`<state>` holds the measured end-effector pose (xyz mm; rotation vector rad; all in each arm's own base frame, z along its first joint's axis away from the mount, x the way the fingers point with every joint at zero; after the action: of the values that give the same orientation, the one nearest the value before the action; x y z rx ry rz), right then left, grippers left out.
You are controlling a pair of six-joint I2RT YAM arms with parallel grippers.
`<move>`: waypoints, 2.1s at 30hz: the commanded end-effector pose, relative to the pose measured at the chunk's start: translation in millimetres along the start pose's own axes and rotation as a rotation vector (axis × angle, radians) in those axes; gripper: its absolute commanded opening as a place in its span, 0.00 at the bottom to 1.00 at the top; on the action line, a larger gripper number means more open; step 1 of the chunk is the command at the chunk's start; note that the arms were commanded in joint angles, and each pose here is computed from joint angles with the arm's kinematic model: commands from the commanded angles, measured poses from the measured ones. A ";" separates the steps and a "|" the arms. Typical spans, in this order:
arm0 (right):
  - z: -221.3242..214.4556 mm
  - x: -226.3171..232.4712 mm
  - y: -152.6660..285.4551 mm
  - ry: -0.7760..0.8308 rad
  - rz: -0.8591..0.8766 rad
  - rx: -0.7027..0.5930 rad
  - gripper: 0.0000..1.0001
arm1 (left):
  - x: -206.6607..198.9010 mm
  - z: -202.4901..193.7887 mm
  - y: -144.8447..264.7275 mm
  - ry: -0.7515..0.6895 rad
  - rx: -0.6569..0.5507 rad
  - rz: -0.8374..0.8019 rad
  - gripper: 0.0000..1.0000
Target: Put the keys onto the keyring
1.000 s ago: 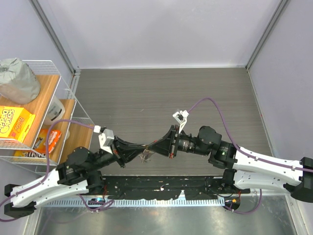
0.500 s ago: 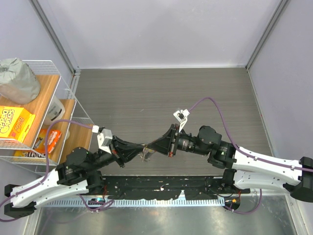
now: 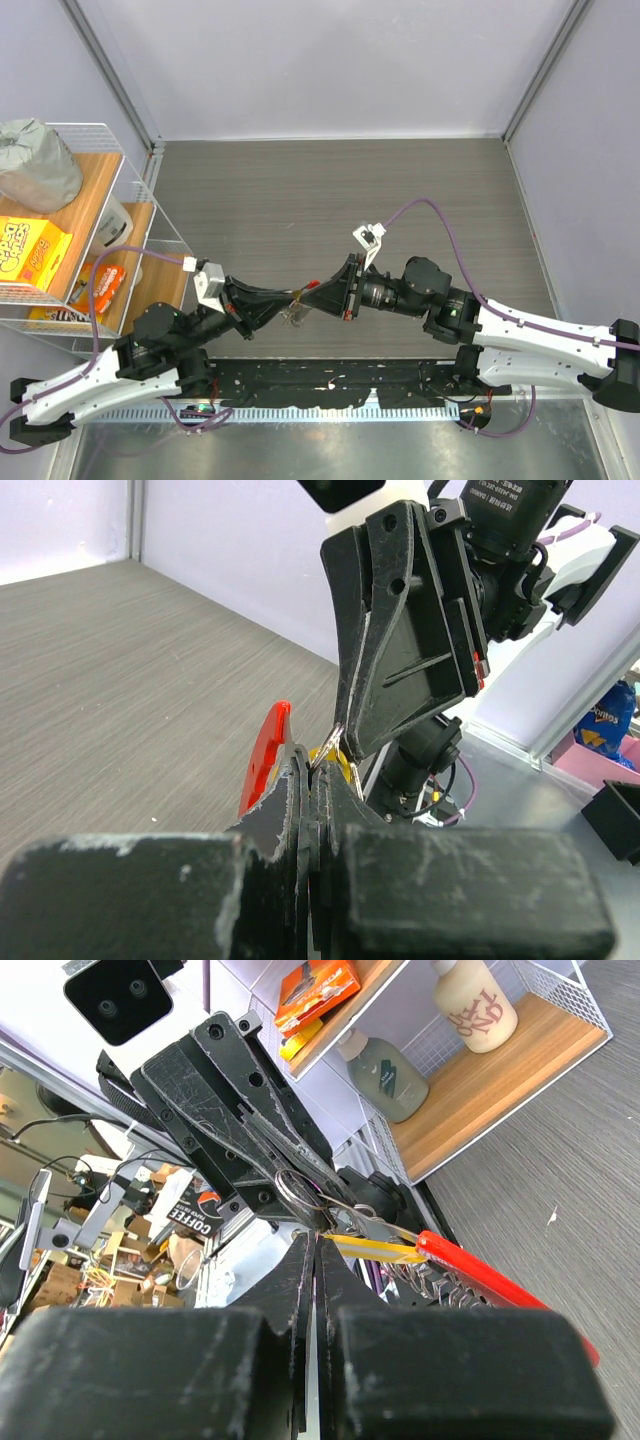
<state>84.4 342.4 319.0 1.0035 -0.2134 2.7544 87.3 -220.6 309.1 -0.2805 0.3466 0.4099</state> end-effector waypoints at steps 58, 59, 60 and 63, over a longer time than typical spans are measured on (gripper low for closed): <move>42.1 31.3 -3.6 -0.004 0.053 -0.123 0.06 | -0.3 13.7 -7.4 0.005 -0.076 0.005 0.00; 43.2 31.9 -3.2 -0.001 0.054 -0.126 0.05 | 0.3 11.9 -7.9 0.006 -0.070 0.007 0.00; 43.9 32.1 -3.2 0.002 0.053 -0.127 0.05 | 0.5 12.8 -7.6 0.005 -0.075 0.007 0.00; 44.7 32.0 -2.5 0.008 0.048 -0.127 0.06 | 0.4 12.3 -8.0 0.005 -0.071 0.007 0.00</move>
<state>90.0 346.0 328.5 1.0126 -0.2404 2.7178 92.6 -223.2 308.0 -0.2886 0.3489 0.4331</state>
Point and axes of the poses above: each gripper's point midway between its finger pads, its own y axis back along the fingers, its own x axis along the line the jaws close on, z = x × y, the point moved 1 cm from there along y, back along the fingers, and after that the axes turned 4 degrees about y, right-handed, at the moved point
